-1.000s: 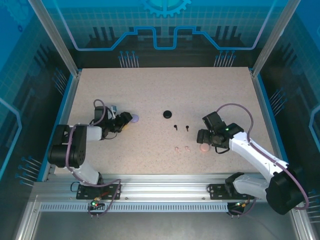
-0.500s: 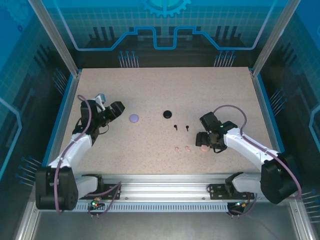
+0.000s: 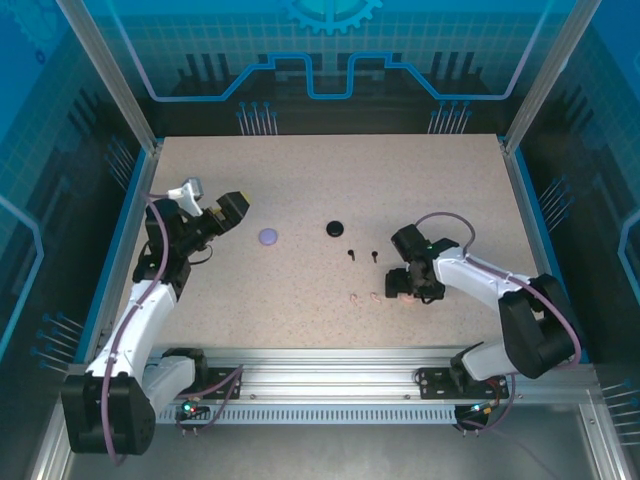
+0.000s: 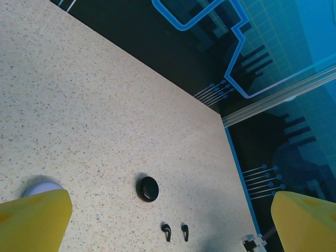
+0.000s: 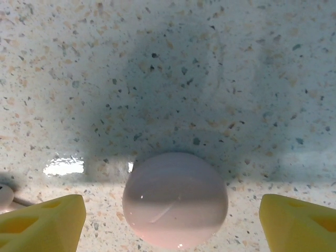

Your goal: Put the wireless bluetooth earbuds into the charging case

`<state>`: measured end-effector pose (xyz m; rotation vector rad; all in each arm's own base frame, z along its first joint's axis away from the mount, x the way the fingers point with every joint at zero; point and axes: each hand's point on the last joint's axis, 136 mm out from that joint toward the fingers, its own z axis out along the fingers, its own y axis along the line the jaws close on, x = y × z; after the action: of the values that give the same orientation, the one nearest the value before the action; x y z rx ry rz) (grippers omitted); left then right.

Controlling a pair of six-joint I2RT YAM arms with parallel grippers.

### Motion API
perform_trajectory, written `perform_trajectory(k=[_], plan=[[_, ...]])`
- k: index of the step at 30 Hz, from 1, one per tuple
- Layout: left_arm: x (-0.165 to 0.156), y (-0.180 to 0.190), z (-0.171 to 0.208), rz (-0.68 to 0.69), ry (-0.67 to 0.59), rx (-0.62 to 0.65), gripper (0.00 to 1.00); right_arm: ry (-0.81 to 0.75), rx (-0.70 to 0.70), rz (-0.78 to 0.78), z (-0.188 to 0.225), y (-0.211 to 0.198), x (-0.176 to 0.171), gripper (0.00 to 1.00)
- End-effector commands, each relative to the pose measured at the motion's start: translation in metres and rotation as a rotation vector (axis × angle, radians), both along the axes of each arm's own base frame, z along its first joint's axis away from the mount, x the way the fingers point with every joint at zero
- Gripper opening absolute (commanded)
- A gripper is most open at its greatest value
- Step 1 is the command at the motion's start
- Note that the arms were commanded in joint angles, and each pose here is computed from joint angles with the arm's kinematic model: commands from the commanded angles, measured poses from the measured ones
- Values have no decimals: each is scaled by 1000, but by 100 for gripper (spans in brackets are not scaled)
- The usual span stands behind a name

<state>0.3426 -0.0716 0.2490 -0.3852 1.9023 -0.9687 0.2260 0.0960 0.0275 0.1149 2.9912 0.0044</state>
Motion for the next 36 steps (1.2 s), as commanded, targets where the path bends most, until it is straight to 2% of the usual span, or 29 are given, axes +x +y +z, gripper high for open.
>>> perform_trajectory(k=[1,9,21,25,31,36], plan=[[-4,-2,20,-7,-52,-29,99,-5,28,5,1,6,11,86],[-7,9,21,74,-51,-32,99,-9,76,6,0,12,6,85],[-11,25,15,199,-45,-117,99,-48,157,-4,15,23,-14,83],[-14,26,19,201,-94,-133,99,-67,151,-7,24,21,-18,83],[-11,25,19,201,-56,-136,99,-110,77,34,42,13,-5,84],[-10,22,23,180,-28,-134,99,-89,36,51,34,14,9,84]])
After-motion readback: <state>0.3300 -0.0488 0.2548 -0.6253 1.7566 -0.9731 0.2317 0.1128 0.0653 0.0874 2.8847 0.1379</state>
